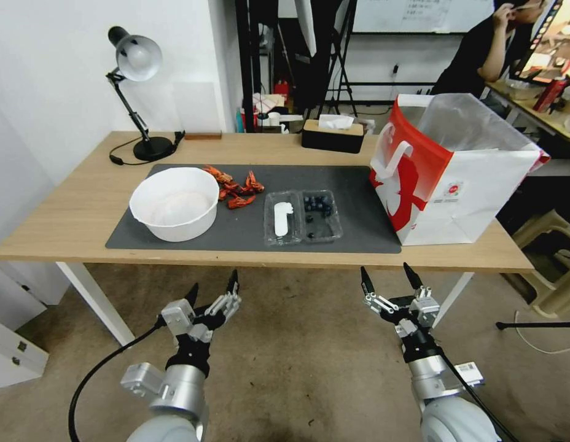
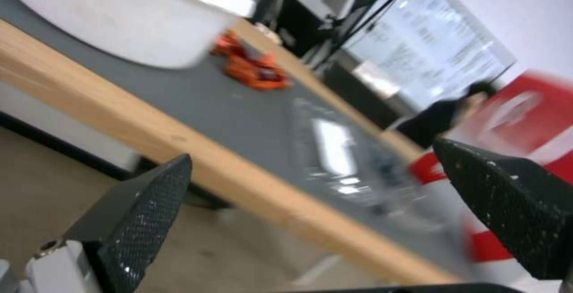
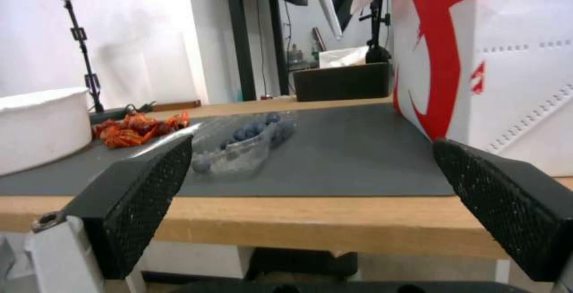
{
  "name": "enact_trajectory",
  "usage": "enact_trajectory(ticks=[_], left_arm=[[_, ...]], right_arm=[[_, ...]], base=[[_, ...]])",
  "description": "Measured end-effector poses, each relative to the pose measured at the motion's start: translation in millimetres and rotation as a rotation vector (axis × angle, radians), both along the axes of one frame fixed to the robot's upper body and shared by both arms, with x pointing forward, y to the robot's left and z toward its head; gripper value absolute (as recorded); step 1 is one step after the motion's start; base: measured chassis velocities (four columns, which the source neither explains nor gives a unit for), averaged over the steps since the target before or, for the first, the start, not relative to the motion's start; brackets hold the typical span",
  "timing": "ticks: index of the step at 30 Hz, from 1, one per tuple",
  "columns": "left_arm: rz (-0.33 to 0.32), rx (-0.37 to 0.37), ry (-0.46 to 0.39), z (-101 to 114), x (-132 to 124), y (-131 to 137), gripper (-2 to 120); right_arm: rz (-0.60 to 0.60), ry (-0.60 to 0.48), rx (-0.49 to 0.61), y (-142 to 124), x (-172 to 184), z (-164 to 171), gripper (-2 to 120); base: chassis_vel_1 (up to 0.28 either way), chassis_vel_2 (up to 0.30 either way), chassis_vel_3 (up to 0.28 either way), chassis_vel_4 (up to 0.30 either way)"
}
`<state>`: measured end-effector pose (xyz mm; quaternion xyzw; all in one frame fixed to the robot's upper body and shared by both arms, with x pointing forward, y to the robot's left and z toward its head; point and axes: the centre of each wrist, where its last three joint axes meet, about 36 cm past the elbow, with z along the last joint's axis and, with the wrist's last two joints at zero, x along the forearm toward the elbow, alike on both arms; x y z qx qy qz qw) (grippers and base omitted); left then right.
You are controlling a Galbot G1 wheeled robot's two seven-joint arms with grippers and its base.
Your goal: Close the takeout container lid, then place the container into the takeout bag.
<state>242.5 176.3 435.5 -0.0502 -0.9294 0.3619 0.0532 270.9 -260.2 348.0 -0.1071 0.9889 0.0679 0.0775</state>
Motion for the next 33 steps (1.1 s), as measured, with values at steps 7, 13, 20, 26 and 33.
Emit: enact_trajectory(ticks=[7,13,20,26,33], left_arm=[[-0.076,-0.275,0.011,15,19,-20,100],[-0.129,-0.324,0.028,12,38,-33,100],[-0.168,-0.259,-0.008,-4,59,-31,100],[-0.168,-0.294,0.036,-4,66,-34,100],[-0.217,-0.354,0.138,3,80,-53,100]], right_arm=[[0.006,0.004,-0.012,-8,-6,-2,100],[0.008,0.021,-0.015,-5,-18,-6,100],[0.026,0.046,-0.051,-7,-29,-9,100],[0.011,0.05,-0.069,-6,-33,-9,100],[-0.012,0.058,-0.073,4,-38,-15,100]], base=[[0.0,0.0,0.0,0.0],[0.0,0.0,0.0,0.0],[0.0,0.0,0.0,0.0],[0.0,0.0,0.0,0.0],[0.0,0.0,0.0,0.0]])
